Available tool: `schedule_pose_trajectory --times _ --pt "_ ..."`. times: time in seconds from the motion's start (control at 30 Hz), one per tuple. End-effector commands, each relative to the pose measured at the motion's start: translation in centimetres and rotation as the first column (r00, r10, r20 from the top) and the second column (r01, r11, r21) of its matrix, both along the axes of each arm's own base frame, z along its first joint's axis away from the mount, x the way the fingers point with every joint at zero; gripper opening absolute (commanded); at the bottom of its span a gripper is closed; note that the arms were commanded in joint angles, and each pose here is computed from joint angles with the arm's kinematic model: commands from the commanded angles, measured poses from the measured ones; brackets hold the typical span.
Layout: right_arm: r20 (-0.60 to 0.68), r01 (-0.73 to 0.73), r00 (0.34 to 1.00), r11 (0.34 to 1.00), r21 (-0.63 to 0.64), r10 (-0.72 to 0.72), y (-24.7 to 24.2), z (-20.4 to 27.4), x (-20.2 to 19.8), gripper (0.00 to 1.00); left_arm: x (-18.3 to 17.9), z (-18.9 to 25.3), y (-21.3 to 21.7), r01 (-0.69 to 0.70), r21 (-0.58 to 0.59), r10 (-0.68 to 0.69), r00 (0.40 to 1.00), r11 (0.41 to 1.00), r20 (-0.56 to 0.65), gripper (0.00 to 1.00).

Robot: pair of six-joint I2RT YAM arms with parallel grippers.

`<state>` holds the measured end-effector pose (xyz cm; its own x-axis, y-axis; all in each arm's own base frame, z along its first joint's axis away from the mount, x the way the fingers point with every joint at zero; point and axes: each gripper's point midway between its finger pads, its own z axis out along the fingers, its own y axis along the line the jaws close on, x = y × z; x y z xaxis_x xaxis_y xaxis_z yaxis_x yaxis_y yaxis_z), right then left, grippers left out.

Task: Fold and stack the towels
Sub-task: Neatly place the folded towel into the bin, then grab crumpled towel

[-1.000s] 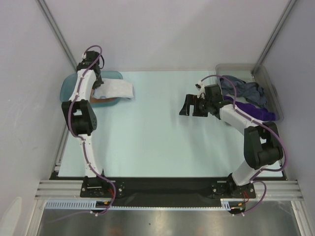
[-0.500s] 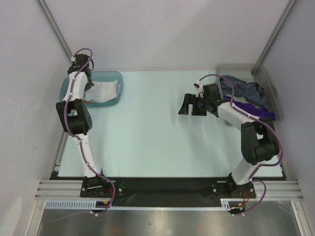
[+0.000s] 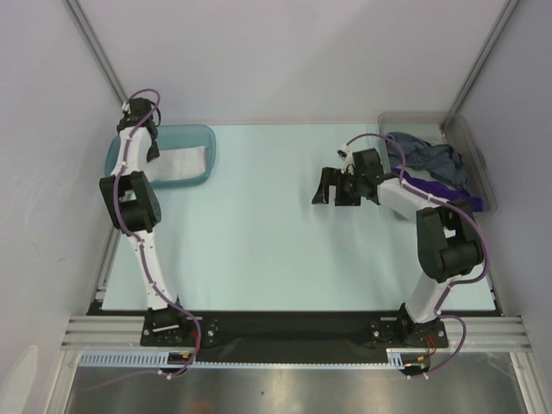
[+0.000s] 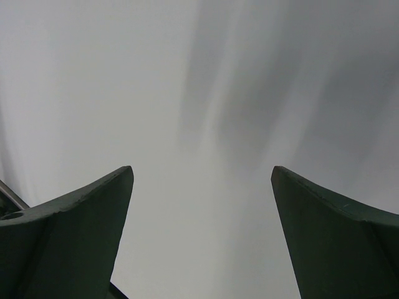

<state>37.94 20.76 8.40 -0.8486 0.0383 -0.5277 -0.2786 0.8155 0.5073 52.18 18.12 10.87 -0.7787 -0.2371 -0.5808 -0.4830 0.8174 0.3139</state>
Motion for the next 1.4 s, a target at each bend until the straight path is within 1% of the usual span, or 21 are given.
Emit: schedule_pose_trajectory --times 0.0,0.13,0.17,0.27,0.37,0.43,0.47,0.53,0.57,0.63,0.67,0.7,0.87,0.93,0.97,1.0,1.1,1.13,1.2,1.27,1.37 --pt "0.069 -0.02 0.997 1.0 0.015 0.019 0.8 1.8 1.4 1.0 0.3 3.8 2.2 -0.072 0.099 0.066 0.996 0.993 0.06 0.56" --pt "0.08 -0.009 0.997 1.0 0.0 0.009 0.7 2.2 1.5 1.0 1.2 7.8 0.5 -0.056 0.059 0.045 0.984 0.997 0.172 0.65" --pt "0.085 0.007 0.996 1.0 -0.012 -0.006 0.7 2.3 1.7 1.0 1.4 8.6 -0.5 -0.03 0.047 0.02 0.982 0.998 0.19 0.72" --pt "0.116 0.091 0.989 0.996 -0.006 -0.09 0.3 4.2 2.5 1.0 2.2 11.8 -5.9 0.097 -0.033 -0.085 0.957 0.995 0.277 0.73" --pt "0.16 0.179 0.972 0.984 -0.021 -0.173 -0.8 6.6 3.5 1.0 1.6 11.7 -10.4 0.197 -0.088 -0.166 0.947 0.977 0.276 0.74" --pt "0.218 0.24 0.949 0.97 -0.029 -0.228 -1.9 9.8 4.6 1.0 0.9 13.1 -16.4 0.336 -0.136 -0.282 0.908 0.932 0.31 0.74" --pt "0.249 0.297 0.929 0.953 -0.062 -0.274 -3.1 10.4 5.3 1.0 -0.2 11.7 -18.5 0.366 -0.179 -0.308 0.907 0.913 0.288 0.75" --pt "0.311 0.415 0.878 0.902 -0.117 -0.363 -6.6 12.9 6.9 1.0 -2.0 13.6 -24.9 0.518 -0.23 -0.423 0.832 0.824 0.358 0.77" --pt "0.33 0.464 0.855 0.874 -0.144 -0.4 -8.3 13.6 7.2 1.0 -3.9 11.7 -28.1 0.552 -0.271 -0.463 0.823 0.789 0.329 0.84" --pt "0.387 0.599 0.777 0.772 -0.211 -0.497 -13.3 15.0 7.9 1.0 -6.0 13.5 -31.3 0.638 -0.274 -0.514 0.755 0.719 0.407 0.91" --pt "0.403 0.629 0.753 0.749 -0.21 -0.52 -14.7 15.6 8.0 1.0 -7.8 11.6 -32.4 0.651 -0.303 -0.541 0.753 0.696 0.374 0.98" --pt "0.401 0.648 0.74 0.732 -0.211 -0.54 -16.0 15.6 8.2 1.0 -9.4 12.8 -34.0 0.687 -0.295 -0.567 0.72 0.663 0.4 1.0" --pt "0.367 0.791 0.608 0.579 -0.2 -0.704 -25.7 14.4 8.7 0.96 -15.7 11.1 -36.5 0.734 -0.364 -0.64 0.679 0.573 0.359 1.0" --pt "0.312 0.801 0.597 0.571 -0.181 -0.739 -27.0 12.7 9.2 0.87 -16.8 11.6 -35.9 0.74 -0.347 -0.649 0.672 0.576 0.356 1.0" --pt "0.281 0.826 0.563 0.533 -0.181 -0.777 -29.2 11.7 8.9 0.83 -17.3 11.1 -35.6 0.732 -0.355 -0.644 0.681 0.582 0.348 1.0" --pt "0.233 0.851 0.525 0.5 -0.16 -0.819 -29.7 10.9 8.9 0.79 -17.9 11.8 -35.9 0.747 -0.364 -0.644 0.665 0.556 0.379 1.0" --pt "0.11 0.879 0.462 0.438 -0.189 -0.88 -31.2 6.6 7.7 0.81 -18.7 11.2 -37.1 0.759 -0.409 -0.624 0.65 0.506 0.434 1.0" --pt "0.088 0.887 0.446 0.427 -0.175 -0.891 -31.2 5.5 8.1 0.82 -18.6 10.8 -37.2 0.759 -0.412 -0.624 0.649 0.503 0.435 1.0" --pt "0.07 0.895 0.428 0.412 -0.173 -0.901 -31.7 4.1 8.6 0.82 -18.1 9.6 -36.2 0.72 -0.411 -0.614 0.693 0.559 0.377 1.0" --pt "0.013 0.893 0.416 0.406 -0.192 -0.909 -31.9 1.8 9.0 0.82 -17.9 9.4 -35.9 0.709 -0.426 -0.607 0.704 0.563 0.369 1.0" --pt "-0.021 0.892 0.415 0.411 -0.186 -0.91 -32.2 1.1 9.7 0.79 -17.9 9.9 -36.4 0.73 -0.432 -0.599 0.682 0.529 0.42 1.0"
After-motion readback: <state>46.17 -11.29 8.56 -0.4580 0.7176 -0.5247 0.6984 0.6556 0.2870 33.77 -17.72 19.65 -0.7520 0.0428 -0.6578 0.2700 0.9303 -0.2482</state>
